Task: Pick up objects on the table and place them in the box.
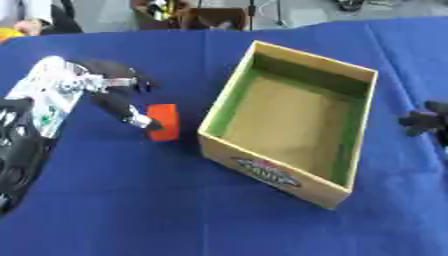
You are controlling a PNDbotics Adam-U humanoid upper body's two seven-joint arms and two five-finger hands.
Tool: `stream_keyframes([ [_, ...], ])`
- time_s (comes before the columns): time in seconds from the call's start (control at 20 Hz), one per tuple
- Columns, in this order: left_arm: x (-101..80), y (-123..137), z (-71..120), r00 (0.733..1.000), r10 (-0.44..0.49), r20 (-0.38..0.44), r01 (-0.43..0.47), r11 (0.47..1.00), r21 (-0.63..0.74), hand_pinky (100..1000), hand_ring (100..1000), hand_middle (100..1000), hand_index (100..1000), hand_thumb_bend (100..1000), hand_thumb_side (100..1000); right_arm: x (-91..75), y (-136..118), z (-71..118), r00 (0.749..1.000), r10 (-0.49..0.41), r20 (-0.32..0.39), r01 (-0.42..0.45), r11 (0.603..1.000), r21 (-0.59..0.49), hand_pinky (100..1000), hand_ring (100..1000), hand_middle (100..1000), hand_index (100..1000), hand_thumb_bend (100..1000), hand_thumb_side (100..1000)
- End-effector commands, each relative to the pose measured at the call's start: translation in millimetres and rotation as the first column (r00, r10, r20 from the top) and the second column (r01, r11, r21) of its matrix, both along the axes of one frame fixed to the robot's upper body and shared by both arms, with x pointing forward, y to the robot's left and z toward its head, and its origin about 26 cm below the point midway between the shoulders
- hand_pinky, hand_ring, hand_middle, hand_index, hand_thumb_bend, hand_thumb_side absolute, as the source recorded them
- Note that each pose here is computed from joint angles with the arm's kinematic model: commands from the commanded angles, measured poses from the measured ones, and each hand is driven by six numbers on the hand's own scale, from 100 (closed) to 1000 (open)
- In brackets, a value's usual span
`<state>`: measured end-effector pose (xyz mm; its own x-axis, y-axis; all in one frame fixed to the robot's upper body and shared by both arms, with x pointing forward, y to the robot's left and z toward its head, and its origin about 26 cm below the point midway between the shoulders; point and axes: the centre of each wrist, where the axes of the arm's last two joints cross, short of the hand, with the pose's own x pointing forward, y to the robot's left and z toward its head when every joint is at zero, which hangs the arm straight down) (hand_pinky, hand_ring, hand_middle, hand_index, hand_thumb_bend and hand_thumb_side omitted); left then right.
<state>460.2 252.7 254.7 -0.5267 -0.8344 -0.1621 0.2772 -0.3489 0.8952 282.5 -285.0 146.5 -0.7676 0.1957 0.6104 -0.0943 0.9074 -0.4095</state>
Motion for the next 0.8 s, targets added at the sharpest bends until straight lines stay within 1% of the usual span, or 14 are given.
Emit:
stream_keyframes([
  [0.05, -5.1, -1.3, 17.5, 0.999, -0.041, -0.001, 0.04, 0.99, 0.137, 760, 859, 892, 1000, 649, 828, -1.6, 0.9, 7.0, 1.0, 0.007, 0.022, -0.007, 1.0, -0.002, 934, 756, 564, 860, 100, 1000],
  [0.25, -9.5, -8.9, 26.5, 0.998, -0.045, 0.047, 0.036, 0.982, 0.185, 772, 868, 925, 1000, 648, 807, -1.4, 1.7, 7.0, 1.0, 0.009, 0.019, -0.009, 1.0, 0.0, 934, 756, 563, 860, 100, 1000],
  [0.35, -10.9, -12.8, 29.8, 0.997, -0.048, 0.067, 0.032, 0.977, 0.211, 772, 862, 906, 981, 636, 806, -1.4, 2.0, 6.9, 1.0, 0.009, 0.019, -0.009, 1.0, 0.001, 935, 756, 563, 859, 100, 1000],
  [0.55, -10.5, -18.2, 27.8, 0.996, -0.065, 0.068, 0.047, 0.97, 0.238, 764, 849, 888, 969, 624, 806, -1.5, 2.3, 6.6, 1.0, 0.008, 0.017, -0.008, 1.0, 0.002, 936, 757, 562, 859, 100, 1000],
  [0.7, -11.8, -20.7, 31.7, 0.994, -0.081, 0.078, 0.061, 0.971, 0.232, 756, 840, 878, 967, 599, 809, -1.6, 2.8, 6.0, 1.0, 0.009, 0.014, -0.009, 1.0, 0.002, 936, 757, 561, 859, 100, 1000],
  [0.8, -13.4, -21.5, 35.6, 0.992, -0.09, 0.088, 0.069, 0.974, 0.217, 754, 840, 877, 966, 598, 810, -1.6, 3.1, 5.8, 1.0, 0.01, 0.013, -0.01, 1.0, 0.002, 936, 757, 561, 858, 100, 1000],
])
